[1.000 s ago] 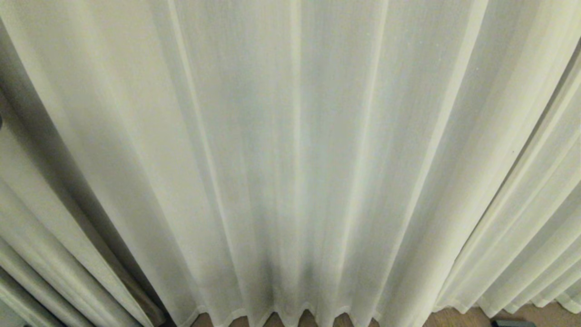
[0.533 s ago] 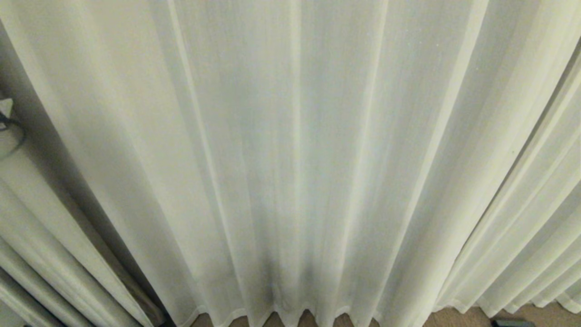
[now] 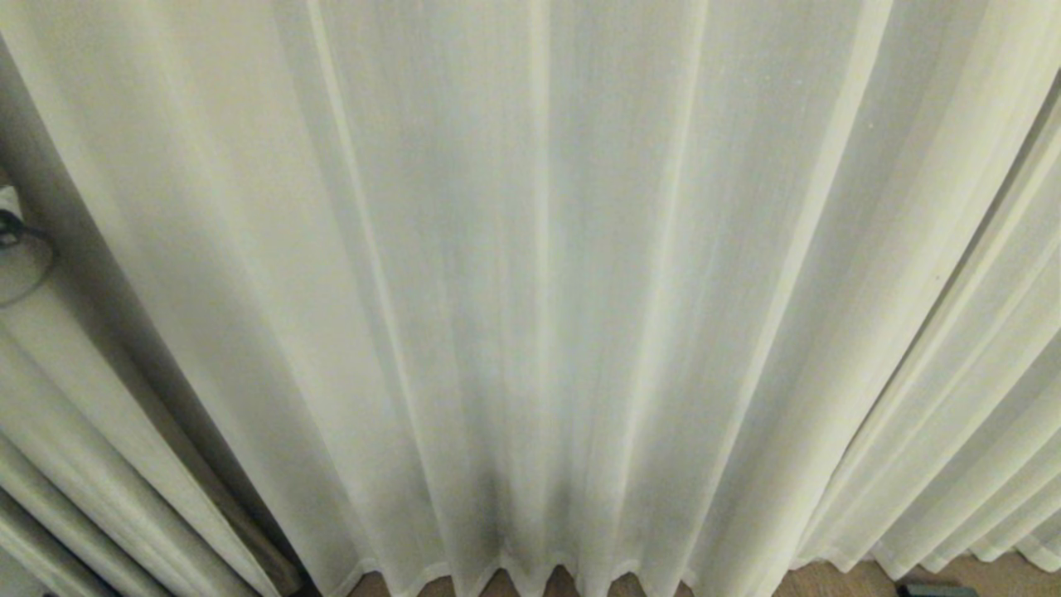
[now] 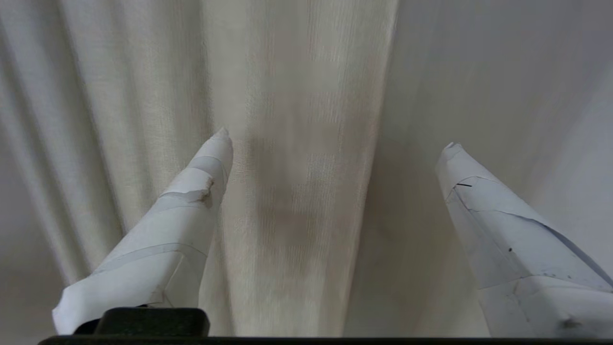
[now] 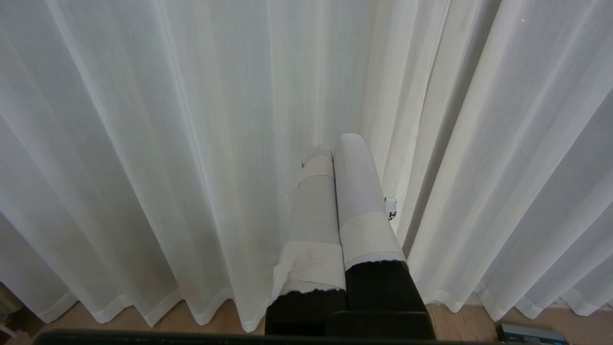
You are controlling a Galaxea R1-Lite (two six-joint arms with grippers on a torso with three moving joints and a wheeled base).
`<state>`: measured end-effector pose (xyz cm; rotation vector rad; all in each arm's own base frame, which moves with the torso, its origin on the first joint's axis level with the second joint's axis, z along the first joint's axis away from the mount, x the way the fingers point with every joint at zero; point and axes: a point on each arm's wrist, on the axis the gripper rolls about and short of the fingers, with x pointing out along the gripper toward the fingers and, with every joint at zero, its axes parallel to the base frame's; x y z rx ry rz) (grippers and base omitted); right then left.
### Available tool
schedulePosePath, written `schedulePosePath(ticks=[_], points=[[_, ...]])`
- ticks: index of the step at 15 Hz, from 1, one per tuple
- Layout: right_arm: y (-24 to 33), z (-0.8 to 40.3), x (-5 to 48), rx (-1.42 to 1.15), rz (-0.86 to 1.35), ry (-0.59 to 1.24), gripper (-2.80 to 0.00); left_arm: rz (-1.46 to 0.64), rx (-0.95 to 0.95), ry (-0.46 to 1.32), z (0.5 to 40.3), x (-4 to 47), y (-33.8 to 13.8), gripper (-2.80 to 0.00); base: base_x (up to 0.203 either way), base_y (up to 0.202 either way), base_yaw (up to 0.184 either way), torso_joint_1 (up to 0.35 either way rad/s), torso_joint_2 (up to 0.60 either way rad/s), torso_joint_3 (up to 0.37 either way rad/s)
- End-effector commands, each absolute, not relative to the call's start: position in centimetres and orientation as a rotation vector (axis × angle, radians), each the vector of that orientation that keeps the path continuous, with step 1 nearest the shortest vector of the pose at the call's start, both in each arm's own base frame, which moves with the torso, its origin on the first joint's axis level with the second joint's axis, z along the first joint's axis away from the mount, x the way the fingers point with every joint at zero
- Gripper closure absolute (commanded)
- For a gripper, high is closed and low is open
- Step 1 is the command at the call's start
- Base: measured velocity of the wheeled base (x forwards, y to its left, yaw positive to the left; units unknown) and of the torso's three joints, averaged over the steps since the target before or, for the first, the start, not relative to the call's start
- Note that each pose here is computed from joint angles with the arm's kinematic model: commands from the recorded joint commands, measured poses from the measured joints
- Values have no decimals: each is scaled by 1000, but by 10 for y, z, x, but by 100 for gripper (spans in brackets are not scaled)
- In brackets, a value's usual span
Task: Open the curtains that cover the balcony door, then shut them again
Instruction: Close the outer curtains on both sides
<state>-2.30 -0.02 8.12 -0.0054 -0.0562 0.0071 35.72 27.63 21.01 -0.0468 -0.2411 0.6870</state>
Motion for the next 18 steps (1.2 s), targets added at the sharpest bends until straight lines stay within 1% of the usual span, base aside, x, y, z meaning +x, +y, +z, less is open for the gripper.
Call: schedulePosePath(ticks=[1, 4, 9, 18], points=[[0, 81, -23, -6, 7, -57, 0, 689, -50, -231, 191, 373, 289, -280, 0, 0, 0, 0, 0, 0], [0, 81, -23, -6, 7, -57, 0, 680, -31, -252, 181, 396, 300, -280, 0, 0, 0, 0, 0, 0], [0, 81, -23, -6, 7, -57, 0, 675, 36, -228, 162, 421, 309, -280, 0, 0, 0, 0, 0, 0], [0, 81, -23, -6, 7, -57, 0, 672, 49, -240, 159, 429, 311, -280, 0, 0, 0, 0, 0, 0]])
